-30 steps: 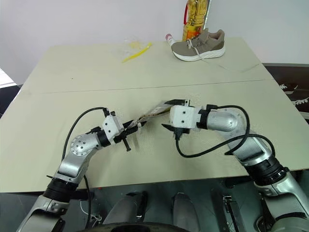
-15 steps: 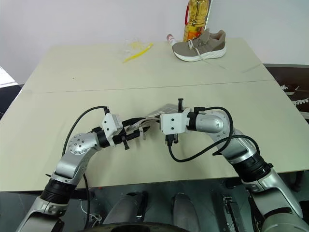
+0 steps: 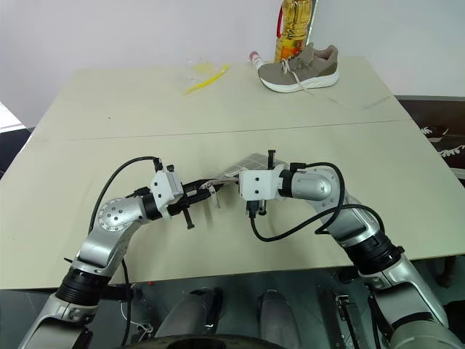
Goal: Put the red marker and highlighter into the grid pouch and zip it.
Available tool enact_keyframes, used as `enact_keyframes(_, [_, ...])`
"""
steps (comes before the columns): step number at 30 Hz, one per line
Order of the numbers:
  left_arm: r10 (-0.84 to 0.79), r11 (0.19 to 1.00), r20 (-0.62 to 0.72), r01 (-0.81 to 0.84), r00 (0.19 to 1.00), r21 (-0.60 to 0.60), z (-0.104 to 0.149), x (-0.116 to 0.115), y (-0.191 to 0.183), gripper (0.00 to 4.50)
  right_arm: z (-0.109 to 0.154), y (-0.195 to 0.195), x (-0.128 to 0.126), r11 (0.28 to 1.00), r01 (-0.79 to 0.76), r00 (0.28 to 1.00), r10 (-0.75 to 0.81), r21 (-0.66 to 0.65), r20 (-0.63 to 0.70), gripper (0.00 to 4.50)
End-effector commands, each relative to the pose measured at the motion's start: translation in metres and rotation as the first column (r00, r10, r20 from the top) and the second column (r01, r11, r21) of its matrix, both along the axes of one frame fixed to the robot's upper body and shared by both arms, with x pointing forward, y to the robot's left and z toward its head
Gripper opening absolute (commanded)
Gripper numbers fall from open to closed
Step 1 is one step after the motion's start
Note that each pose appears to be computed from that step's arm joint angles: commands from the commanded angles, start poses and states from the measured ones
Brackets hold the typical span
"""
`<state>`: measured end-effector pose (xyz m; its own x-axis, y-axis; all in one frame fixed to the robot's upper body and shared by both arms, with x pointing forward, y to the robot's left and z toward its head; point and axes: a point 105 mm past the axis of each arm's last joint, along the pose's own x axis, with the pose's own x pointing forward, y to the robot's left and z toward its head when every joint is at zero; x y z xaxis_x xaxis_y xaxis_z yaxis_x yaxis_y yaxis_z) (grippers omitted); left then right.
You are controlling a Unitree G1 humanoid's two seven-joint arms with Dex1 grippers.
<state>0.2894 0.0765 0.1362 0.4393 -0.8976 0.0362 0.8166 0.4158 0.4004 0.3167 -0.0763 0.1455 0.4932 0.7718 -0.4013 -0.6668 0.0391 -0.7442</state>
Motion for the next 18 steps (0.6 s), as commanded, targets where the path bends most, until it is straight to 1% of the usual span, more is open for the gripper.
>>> enact_keyframes(1, [0.036, 0.999, 0.005, -0.036, 0.999, -0.029, 0.004, 0.003, 0.004, 0.04, 0.014, 0.000, 0.001, 1.000, -0.006, 0.998, 0.005, 0.027, 0.055, 0.00])
enact_keyframes(5, [0.068, 0.990, -0.040, -0.073, 0.997, -0.120, 0.011, 0.008, 0.007, 0.04, 0.014, -0.003, 0.001, 0.999, 0.010, 1.000, -0.011, 0.033, 0.020, 0.00])
enact_keyframes(6, [0.076, 0.986, -0.052, -0.083, 0.996, -0.143, 0.013, 0.010, 0.008, 0.04, 0.017, -0.005, 0.000, 0.998, 0.022, 1.000, -0.021, 0.064, -0.023, 0.00])
enact_keyframes(7, [0.080, 0.983, -0.066, -0.090, 0.995, -0.162, 0.014, 0.011, 0.009, 0.00, 0.024, -0.007, 0.001, 0.992, 0.046, 0.998, -0.041, 0.117, -0.047, 0.70])
enact_keyframes(8, [0.084, 0.979, -0.077, -0.097, 0.993, -0.179, 0.015, 0.012, 0.011, 0.00, 0.033, -0.009, 0.002, 0.983, 0.071, 0.996, -0.060, 0.172, -0.068, 0.92])
enact_keyframes(9, [0.087, 0.975, -0.092, -0.104, 0.992, -0.196, 0.016, 0.013, 0.012, 0.00, 0.042, -0.012, 0.001, 0.969, 0.091, 0.992, -0.069, 0.231, -0.103, 1.36])
enact_keyframes(10, [0.086, 0.972, -0.104, -0.106, 0.991, -0.209, 0.017, 0.014, 0.012, 0.00, 0.050, -0.013, -0.001, 0.956, 0.104, 0.989, -0.070, 0.275, -0.131, 2.04])
enact_keyframes(11, [0.085, 0.968, -0.117, -0.109, 0.990, -0.224, 0.018, 0.015, 0.012, 0.00, 0.058, -0.015, -0.004, 0.935, 0.116, 0.983, -0.060, 0.334, -0.173, 2.32])
enact_keyframes(14, [0.077, 0.959, -0.151, -0.115, 0.986, -0.261, 0.020, 0.018, 0.012, 0.00, 0.076, -0.014, -0.018, 0.873, 0.145, 0.953, 0.003, 0.466, -0.303, 2.32])
enact_keyframes(16, [0.070, 0.953, -0.168, -0.116, 0.983, -0.279, 0.022, 0.020, 0.010, 0.00, 0.076, -0.006, -0.033, 0.859, 0.138, 0.923, 0.068, 0.493, -0.378, 2.32])
enact_keyframes(18, [0.065, 0.950, -0.176, -0.115, 0.982, -0.292, 0.024, 0.022, 0.009, 0.00, 0.075, 0.003, -0.040, 0.848, 0.148, 0.902, 0.095, 0.509, -0.420, 2.32])
